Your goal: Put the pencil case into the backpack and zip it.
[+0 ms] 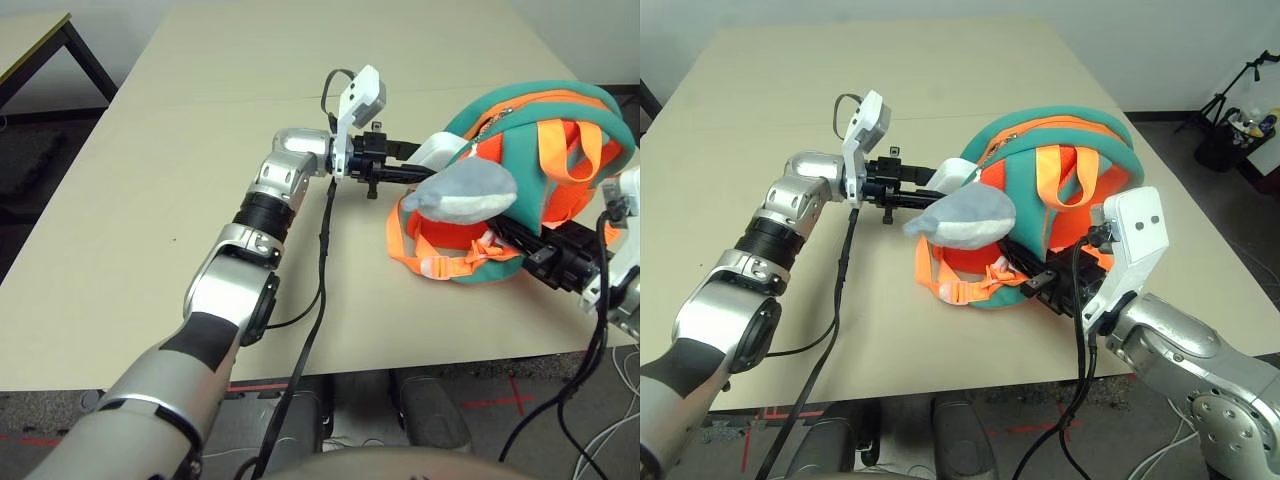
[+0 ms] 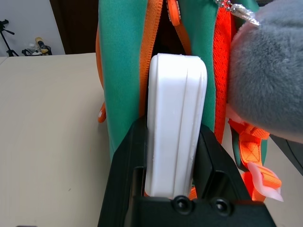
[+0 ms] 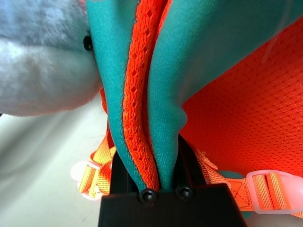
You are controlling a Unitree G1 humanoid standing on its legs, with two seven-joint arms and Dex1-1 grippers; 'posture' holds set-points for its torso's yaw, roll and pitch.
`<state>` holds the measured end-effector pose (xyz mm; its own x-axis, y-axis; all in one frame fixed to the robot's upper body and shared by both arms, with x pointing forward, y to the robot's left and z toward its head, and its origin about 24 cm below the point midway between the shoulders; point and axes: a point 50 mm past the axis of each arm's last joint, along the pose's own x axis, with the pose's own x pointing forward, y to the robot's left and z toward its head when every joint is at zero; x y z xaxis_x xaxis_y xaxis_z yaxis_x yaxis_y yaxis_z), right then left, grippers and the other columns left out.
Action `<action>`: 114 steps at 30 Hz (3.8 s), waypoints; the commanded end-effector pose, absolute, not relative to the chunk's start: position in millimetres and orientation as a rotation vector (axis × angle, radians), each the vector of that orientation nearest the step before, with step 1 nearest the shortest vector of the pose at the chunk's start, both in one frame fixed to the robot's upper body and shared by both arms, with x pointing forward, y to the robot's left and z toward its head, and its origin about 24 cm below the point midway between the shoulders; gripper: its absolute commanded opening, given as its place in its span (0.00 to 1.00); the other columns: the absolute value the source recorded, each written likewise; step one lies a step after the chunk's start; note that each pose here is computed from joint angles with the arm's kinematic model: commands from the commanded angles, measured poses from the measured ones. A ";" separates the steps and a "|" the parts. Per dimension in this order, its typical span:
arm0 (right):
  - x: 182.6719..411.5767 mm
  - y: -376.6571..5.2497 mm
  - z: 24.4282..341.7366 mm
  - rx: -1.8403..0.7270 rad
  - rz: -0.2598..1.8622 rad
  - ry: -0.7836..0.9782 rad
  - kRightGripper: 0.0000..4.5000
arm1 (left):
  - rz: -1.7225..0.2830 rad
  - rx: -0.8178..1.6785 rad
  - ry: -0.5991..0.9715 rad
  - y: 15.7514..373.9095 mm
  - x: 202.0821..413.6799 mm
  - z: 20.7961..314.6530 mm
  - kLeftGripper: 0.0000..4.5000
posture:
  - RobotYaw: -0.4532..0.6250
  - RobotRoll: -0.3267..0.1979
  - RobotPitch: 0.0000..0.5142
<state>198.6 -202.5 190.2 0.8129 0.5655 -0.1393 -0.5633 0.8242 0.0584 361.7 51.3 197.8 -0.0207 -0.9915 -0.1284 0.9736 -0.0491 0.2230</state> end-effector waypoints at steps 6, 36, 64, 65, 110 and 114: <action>197.2 -205.1 185.0 0.008 0.618 0.172 0.05 | -1.660 0.314 0.036 54.6 352.0 177.5 0.80 | 0.22 0.62 0.17; 219.3 -226.5 173.8 -0.088 0.611 0.163 0.05 | -1.458 0.413 -0.093 115.0 356.9 294.0 1.00 | 0.23 0.62 0.34; 216.5 -216.8 181.4 -0.057 0.598 0.119 0.05 | -1.623 0.382 -0.004 53.1 355.0 254.3 0.00 | 0.19 0.62 0.34; 216.6 -216.5 181.5 -0.056 0.597 0.118 0.05 | -1.621 0.383 -0.002 52.8 355.7 253.0 0.00 | 0.18 0.62 0.34; 217.7 -216.4 184.6 -0.035 0.561 0.107 0.05 | -1.512 0.511 -0.266 65.2 346.3 324.0 0.63 | 0.21 0.62 0.33; 221.8 -215.7 182.4 -0.026 0.568 0.104 0.05 | -1.523 0.613 -0.209 81.9 324.9 319.2 0.91 | 0.23 0.62 0.32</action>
<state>220.5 -216.4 186.8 0.8419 0.5317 -0.0924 -0.5344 0.8452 -0.0057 335.9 89.5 320.9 0.1150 -0.9724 -0.2031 0.8680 -0.0010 0.4965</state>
